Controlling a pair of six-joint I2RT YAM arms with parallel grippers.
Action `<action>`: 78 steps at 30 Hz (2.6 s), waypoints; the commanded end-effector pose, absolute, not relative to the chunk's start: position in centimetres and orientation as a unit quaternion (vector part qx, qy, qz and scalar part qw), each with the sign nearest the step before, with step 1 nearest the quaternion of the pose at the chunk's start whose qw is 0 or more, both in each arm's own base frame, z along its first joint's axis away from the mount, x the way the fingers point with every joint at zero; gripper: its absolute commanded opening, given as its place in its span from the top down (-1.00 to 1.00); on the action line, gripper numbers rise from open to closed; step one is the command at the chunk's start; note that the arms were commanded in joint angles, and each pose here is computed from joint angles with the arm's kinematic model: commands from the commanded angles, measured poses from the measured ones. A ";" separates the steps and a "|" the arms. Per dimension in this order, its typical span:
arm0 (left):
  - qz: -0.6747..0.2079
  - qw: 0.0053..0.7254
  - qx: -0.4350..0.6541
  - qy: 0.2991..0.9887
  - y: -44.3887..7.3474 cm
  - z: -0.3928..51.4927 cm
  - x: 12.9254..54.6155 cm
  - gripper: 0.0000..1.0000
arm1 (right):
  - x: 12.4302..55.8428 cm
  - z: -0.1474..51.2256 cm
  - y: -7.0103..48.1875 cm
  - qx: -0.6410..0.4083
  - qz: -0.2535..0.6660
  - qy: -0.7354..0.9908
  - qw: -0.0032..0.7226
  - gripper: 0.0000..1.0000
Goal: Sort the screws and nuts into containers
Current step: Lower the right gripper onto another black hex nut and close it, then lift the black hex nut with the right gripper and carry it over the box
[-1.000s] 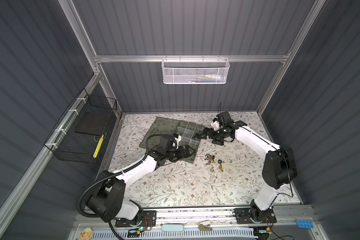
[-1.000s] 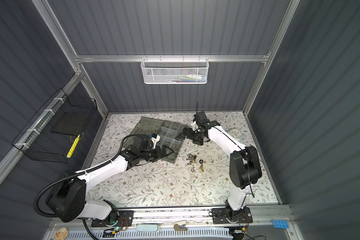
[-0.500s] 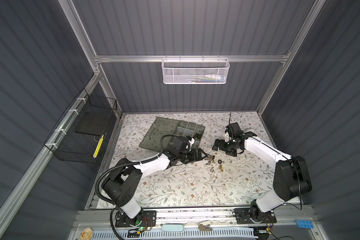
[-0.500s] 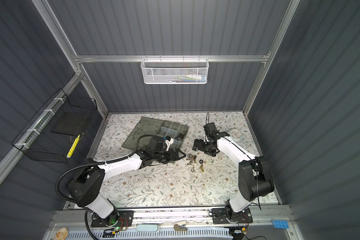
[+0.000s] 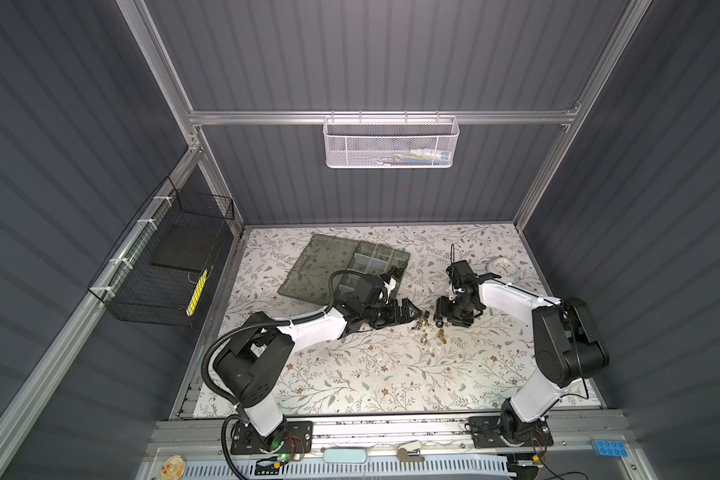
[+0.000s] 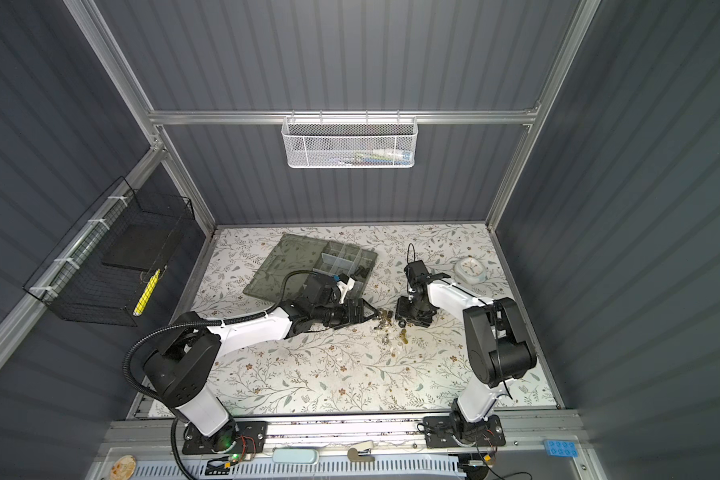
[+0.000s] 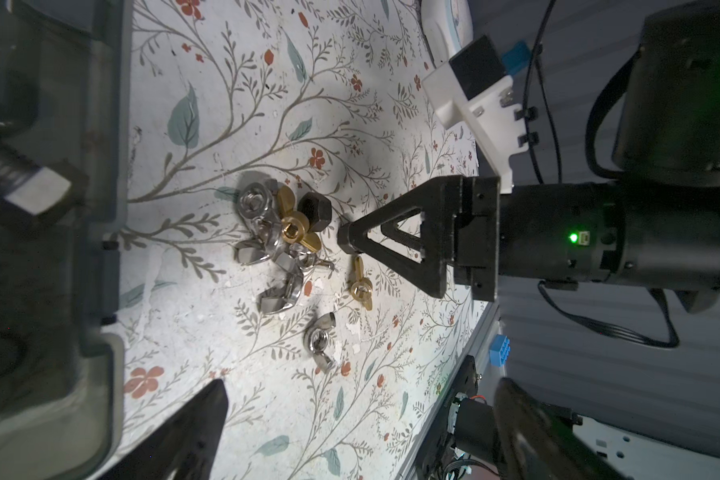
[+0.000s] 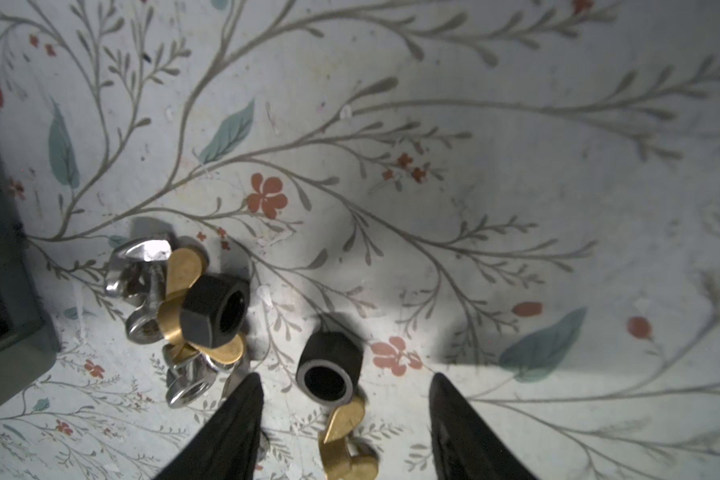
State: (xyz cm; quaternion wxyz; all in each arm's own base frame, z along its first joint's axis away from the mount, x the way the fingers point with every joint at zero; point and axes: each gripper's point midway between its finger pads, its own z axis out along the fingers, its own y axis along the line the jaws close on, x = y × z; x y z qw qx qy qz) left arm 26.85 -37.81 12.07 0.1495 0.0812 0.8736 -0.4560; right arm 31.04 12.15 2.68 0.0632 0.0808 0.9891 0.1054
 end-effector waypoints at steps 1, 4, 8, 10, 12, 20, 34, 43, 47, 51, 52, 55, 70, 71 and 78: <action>-0.461 0.149 0.086 0.871 -38.4 12.3 26.9 -0.99 | 31.1 1.8 11.8 0.081 0.082 0.992 0.058 -0.23; -0.459 0.149 0.088 0.871 -38.5 12.3 26.9 -1.00 | 31.0 1.1 11.9 0.076 0.069 0.993 0.052 -0.16; -0.458 0.149 0.090 0.872 -38.5 12.2 26.9 -0.99 | 31.0 0.5 12.3 0.068 0.058 0.995 0.045 -0.13; -0.457 0.148 0.090 0.872 -38.4 12.1 26.9 -0.99 | 31.1 0.5 12.5 0.065 0.054 0.995 0.044 -0.10; -0.458 0.146 0.091 0.872 -38.5 12.1 26.8 -0.99 | 31.1 0.5 12.7 0.061 0.046 0.996 0.045 -0.06; -0.457 0.146 0.091 0.873 -38.4 12.1 26.8 -0.99 | 30.5 0.7 12.8 0.050 0.022 0.997 0.046 0.03; -0.456 0.147 0.088 0.873 -38.2 12.3 26.7 -0.99 | 30.0 0.3 12.6 0.047 0.005 0.998 0.045 0.32; -0.456 0.150 0.086 0.873 -38.1 12.5 26.7 -0.99 | 30.4 1.8 12.8 0.043 0.015 0.997 0.060 0.50; -0.455 0.153 0.088 0.873 -38.1 12.8 26.7 -1.00 | 30.9 2.9 13.5 0.041 0.031 0.996 0.068 0.52; -0.453 0.156 0.089 0.873 -37.9 13.0 26.7 -0.99 | 31.4 4.0 14.1 0.040 0.046 0.995 0.076 0.54; -0.452 0.156 0.089 0.874 -37.8 13.0 26.7 -0.99 | 31.6 4.3 14.2 0.040 0.050 0.995 0.079 0.54; -0.448 0.158 0.090 0.875 -37.6 13.2 26.6 -0.99 | 32.0 5.3 14.7 0.038 0.062 0.994 0.086 0.54; -0.427 0.196 0.075 0.880 -33.8 15.2 28.7 -0.99 | 35.6 10.8 18.9 0.013 0.140 0.983 0.122 0.54; -0.425 0.198 0.070 0.880 -33.2 15.3 28.9 -0.99 | 35.9 11.2 19.5 0.010 0.150 0.981 0.124 0.54; -0.418 0.215 0.047 0.881 -29.6 16.1 29.9 -0.99 | 37.8 13.4 24.5 -0.006 0.234 0.963 0.130 0.53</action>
